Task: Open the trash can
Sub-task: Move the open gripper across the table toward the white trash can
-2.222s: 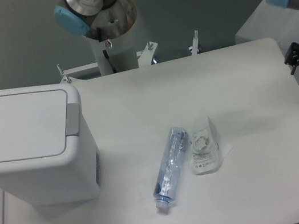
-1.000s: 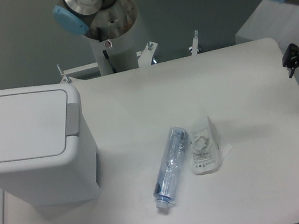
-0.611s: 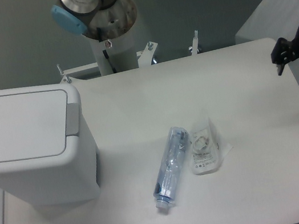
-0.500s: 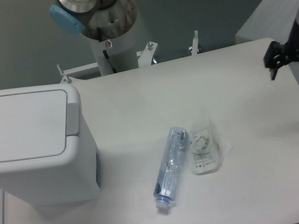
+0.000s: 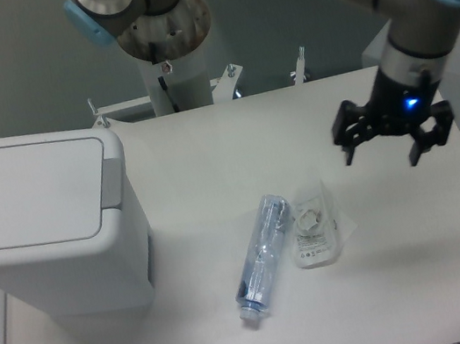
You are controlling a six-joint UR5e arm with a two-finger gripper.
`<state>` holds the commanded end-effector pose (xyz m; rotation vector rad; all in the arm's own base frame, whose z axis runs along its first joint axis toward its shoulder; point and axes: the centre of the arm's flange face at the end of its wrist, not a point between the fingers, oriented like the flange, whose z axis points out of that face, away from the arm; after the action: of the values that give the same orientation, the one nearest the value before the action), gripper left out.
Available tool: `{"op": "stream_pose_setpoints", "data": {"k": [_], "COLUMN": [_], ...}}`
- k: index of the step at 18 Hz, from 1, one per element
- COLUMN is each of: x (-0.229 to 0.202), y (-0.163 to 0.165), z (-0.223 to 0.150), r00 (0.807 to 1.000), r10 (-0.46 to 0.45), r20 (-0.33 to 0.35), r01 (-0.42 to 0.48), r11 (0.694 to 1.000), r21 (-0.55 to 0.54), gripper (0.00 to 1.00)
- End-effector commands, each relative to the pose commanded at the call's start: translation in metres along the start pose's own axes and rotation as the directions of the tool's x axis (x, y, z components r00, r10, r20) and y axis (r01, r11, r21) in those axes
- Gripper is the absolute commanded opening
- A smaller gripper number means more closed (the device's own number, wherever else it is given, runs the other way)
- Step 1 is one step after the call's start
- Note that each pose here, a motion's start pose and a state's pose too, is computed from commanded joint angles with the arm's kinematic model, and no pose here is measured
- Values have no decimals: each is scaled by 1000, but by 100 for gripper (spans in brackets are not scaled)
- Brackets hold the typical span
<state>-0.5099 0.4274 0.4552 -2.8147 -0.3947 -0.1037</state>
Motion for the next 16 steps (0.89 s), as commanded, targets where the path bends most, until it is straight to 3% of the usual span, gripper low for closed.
{"op": "stream_pose_setpoints", "data": {"k": [8,16], "x": [23,74], "y": [0,-26], "z": [-26,-37], "r00": [997,996], "r10": [-75,-88], "r20": [16,14], "r01": [75,87], "r11": [997,995], "r21": [27,56], "gripper": [100,100]}}
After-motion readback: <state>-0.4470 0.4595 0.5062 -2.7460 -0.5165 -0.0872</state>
